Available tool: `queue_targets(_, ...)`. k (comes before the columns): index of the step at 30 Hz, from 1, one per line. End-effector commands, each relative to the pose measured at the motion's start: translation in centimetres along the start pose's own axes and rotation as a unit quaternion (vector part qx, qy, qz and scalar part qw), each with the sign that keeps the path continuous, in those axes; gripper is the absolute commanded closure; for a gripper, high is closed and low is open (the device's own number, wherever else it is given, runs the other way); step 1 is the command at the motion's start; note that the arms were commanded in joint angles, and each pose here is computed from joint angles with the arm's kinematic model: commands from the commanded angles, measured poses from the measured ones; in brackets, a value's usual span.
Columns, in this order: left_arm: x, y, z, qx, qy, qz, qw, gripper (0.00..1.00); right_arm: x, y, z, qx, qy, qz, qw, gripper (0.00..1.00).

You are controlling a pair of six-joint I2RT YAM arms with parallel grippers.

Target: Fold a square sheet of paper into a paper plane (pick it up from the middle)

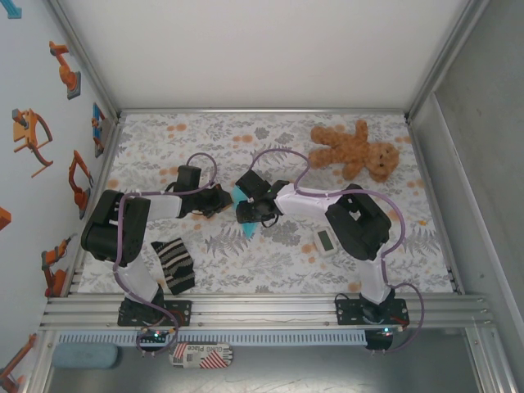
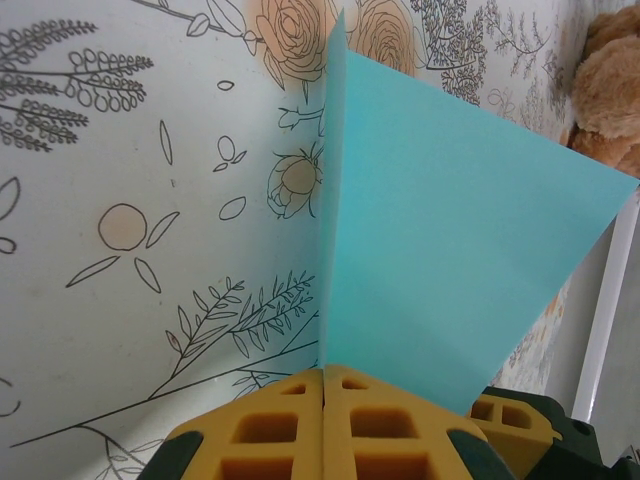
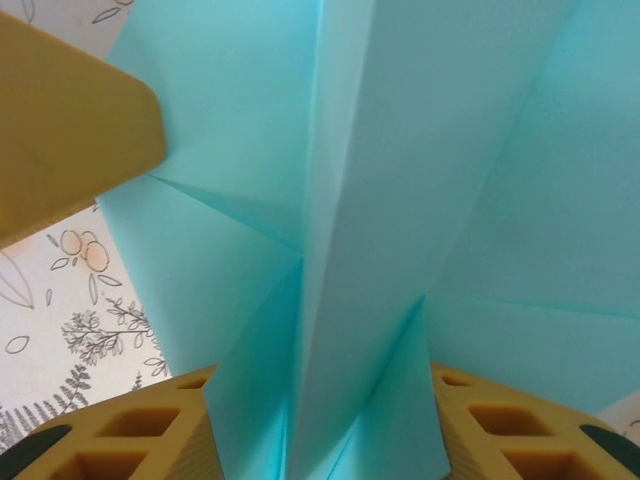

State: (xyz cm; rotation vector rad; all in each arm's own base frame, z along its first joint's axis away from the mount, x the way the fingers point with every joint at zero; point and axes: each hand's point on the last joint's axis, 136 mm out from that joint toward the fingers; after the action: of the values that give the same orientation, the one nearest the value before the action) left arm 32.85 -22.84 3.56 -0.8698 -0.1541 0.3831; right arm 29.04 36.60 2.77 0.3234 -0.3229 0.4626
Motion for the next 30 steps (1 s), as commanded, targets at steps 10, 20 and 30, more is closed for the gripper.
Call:
queue_targets(10, -0.2, -0.6, -0.2, -0.008, 0.009, 0.000, 1.000, 0.92, 0.5, -0.2, 0.2, -0.020, -0.005, -0.013, 1.000, 0.65)
queue_targets(20, 1.1, -1.1, 2.5, 0.008, -0.028, -0.007, 1.000, 0.68, 1.1, -1.4, 1.7, -0.058, -0.019, -0.013, 0.998, 0.85)
queue_targets(30, 2.9, 1.5, 7.9, 0.092, -0.110, 0.007, 0.990, 0.46, 2.5, -6.0, 2.5, -0.110, -0.015, -0.024, 0.994, 0.93)
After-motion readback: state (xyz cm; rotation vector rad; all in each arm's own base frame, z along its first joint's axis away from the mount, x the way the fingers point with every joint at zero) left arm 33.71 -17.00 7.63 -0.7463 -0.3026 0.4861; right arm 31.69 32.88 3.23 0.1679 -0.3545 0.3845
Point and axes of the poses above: each hand's point on the last joint's axis, 136 mm out from that joint toward the fingers, its own z axis back along the fingers, its own y axis along the line the jaws close on, x = y × z, and after that the axes turned 11 degrees about z, right-handed
